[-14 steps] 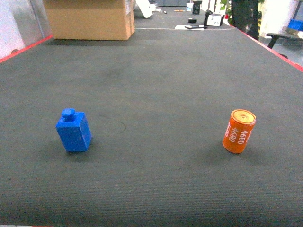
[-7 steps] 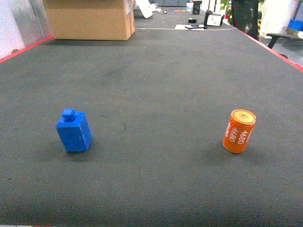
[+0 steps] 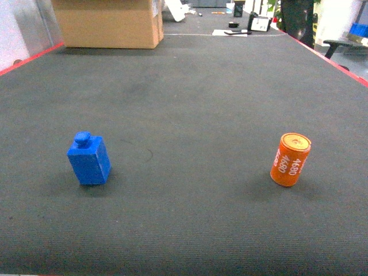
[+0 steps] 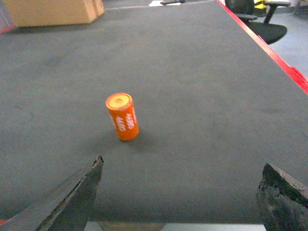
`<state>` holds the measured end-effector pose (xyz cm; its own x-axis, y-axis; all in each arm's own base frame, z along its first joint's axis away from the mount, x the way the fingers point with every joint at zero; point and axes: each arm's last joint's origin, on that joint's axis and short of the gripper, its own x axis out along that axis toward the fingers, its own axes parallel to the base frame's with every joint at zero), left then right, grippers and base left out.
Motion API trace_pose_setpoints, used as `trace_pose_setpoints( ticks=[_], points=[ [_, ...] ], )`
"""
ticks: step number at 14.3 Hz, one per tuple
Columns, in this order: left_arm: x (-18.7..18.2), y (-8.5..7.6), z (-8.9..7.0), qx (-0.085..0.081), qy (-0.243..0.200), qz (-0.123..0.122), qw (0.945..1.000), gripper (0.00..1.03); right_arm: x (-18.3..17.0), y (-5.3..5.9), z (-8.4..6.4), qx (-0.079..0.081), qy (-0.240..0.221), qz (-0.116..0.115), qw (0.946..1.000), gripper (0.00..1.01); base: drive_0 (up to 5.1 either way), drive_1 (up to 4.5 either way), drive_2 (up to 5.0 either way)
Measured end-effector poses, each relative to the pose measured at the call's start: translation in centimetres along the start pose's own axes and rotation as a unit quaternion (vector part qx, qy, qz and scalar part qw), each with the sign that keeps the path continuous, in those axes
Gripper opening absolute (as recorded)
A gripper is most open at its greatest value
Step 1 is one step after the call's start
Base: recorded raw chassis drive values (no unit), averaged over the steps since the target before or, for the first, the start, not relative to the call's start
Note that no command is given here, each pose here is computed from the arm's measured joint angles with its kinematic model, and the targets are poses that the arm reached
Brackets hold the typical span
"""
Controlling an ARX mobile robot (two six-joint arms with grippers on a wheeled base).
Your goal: Sort blue parts and orange caps into right shelf containers
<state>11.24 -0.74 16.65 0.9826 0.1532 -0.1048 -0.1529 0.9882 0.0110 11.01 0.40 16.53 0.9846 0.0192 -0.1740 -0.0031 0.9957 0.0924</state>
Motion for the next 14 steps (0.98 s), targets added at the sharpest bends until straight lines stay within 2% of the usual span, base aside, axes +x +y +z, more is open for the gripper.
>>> trace_pose_setpoints(
  ticks=[2,3,4,6,8,9,10,12,13,14],
  points=[
    [0.7,-0.2,1.0,-0.003,-0.014,-0.001,0.9999,0.98,0.7,0.4,1.0,0.005,-0.011,0.011,0.9999,0.98,0.0,0.0,0.0],
    [2.0,-0.8,2.7,-0.011,-0.039,-0.019,0.999,0.98,2.0,1.0,2.3,0.008,-0.021,0.025,0.9994,0.98,0.0,0.0,0.0],
    [3.3,-1.4,3.8,-0.013,-0.052,-0.036,0.9979,0.98,3.4,1.5,3.1,0.006,-0.022,0.034,0.9992,0.98,0.0,0.0,0.0],
    [6.1,-2.5,4.6,-0.006,-0.05,-0.062,0.9968,0.98,6.3,2.5,4.0,0.003,-0.015,0.044,0.9989,0.98,0.0,0.0,0.0],
    [9.6,-3.8,4.2,0.01,-0.019,-0.081,0.9965,0.98,9.9,3.6,4.2,-0.007,0.01,0.05,0.9987,0.98,0.0,0.0,0.0],
    [11.9,-4.5,3.7,0.016,0.005,-0.093,0.9955,0.98,12.2,4.5,3.8,-0.024,0.032,0.05,0.9979,0.98,0.0,0.0,0.0],
    [13.3,-5.0,3.3,0.019,0.021,-0.103,0.9943,0.98,13.7,5.1,3.2,-0.038,0.05,0.046,0.9969,0.98,0.0,0.0,0.0],
    [15.6,-5.7,1.8,0.024,0.052,-0.115,0.9917,0.98,16.6,5.6,1.9,-0.063,0.078,0.036,0.9943,0.98,0.0,0.0,0.0],
    [17.5,-6.3,0.5,0.025,0.07,-0.117,0.9903,0.98,18.4,6.0,0.9,-0.07,0.095,0.03,0.9926,0.98,0.0,0.0,0.0],
    [17.9,-6.4,0.2,0.023,0.071,-0.119,0.9901,0.98,18.8,6.3,0.7,-0.072,0.096,0.032,0.9923,0.98,0.0,0.0,0.0]
  ],
)
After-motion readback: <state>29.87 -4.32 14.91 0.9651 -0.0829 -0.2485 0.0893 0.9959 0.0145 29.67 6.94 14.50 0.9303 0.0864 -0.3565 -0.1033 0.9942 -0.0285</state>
